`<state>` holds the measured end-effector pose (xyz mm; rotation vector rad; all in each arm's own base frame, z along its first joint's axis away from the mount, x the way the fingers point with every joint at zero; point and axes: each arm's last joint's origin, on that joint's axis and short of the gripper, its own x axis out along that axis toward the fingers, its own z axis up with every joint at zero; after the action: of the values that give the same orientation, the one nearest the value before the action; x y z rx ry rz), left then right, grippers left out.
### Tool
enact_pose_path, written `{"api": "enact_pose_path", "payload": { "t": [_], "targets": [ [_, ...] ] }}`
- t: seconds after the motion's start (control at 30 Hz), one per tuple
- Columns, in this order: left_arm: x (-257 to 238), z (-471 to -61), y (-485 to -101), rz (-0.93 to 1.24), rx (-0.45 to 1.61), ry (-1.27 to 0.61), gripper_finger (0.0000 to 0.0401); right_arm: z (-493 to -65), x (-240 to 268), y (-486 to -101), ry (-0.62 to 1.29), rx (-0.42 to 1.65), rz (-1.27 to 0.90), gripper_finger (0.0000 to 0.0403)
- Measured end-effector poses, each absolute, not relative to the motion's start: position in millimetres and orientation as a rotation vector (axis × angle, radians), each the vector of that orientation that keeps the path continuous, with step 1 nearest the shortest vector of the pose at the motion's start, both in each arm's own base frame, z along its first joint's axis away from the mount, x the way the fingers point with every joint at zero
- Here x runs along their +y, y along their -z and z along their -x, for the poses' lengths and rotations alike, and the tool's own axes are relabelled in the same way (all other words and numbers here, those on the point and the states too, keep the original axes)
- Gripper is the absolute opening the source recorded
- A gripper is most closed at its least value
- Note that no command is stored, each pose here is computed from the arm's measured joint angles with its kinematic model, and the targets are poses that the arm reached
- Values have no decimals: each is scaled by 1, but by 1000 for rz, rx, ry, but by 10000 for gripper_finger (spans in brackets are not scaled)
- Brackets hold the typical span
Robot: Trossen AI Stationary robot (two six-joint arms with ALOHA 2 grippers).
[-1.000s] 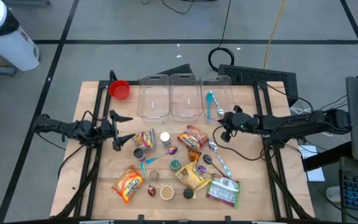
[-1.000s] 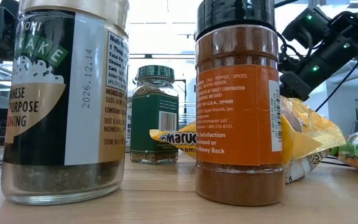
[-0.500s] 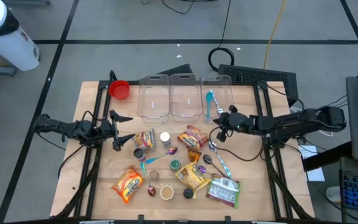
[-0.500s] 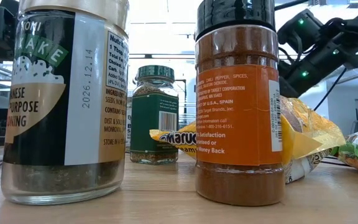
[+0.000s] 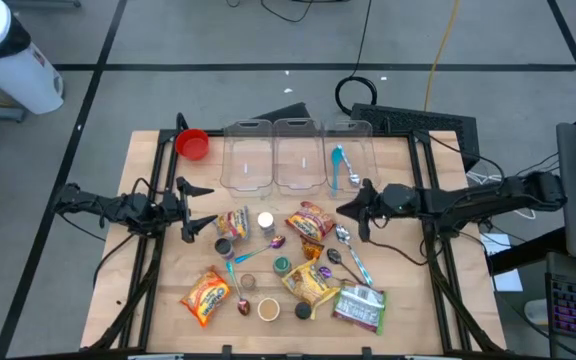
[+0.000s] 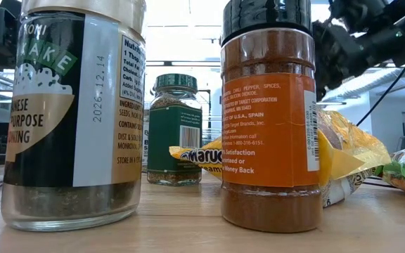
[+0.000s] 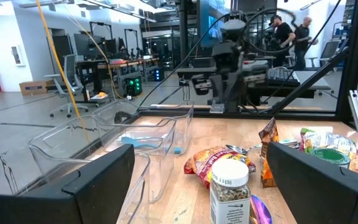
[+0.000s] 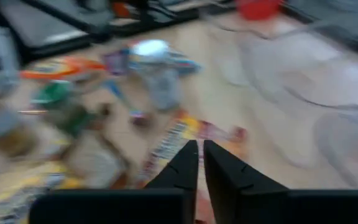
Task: Pick & Place Food Item
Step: Put the white spoon into the right transparent bin
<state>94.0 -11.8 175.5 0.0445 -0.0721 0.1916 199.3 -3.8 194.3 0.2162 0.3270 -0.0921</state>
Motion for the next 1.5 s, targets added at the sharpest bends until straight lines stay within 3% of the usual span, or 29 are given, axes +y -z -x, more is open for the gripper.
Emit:
{"api": "enact_pose_path", "payload": {
  "t": [0.2, 0.33, 0.53, 0.7, 0.87, 0.97, 1.27, 1.5],
  "targets": [
    [-12, -94, -175, -44, -72, -191, 374, -203, 16, -213, -64, 143, -227, 99],
    [-12, -94, -175, -44, -72, -192, 374, -203, 23, -225, -123, 32, -360, 149],
    [-12, -94, -175, -44, -72, -192, 374, -202, 29, -233, -282, -15, -425, 190],
    [-12, -94, -175, -45, -72, -192, 374, -204, 45, -230, -266, 158, -490, 200],
    [-12, -94, -175, -45, -72, -191, 374, -203, 62, -222, -12, 507, -422, 193],
    [-12, -94, -175, -44, -72, -191, 374, -199, 63, -210, 107, 607, -395, 186],
    [-12, -94, -175, -44, -72, -191, 374, -190, 48, -160, 234, 705, -400, 181],
    [-12, -94, -175, -45, -72, -191, 374, -182, 31, -129, 277, 606, -461, 181]
  ]
}}
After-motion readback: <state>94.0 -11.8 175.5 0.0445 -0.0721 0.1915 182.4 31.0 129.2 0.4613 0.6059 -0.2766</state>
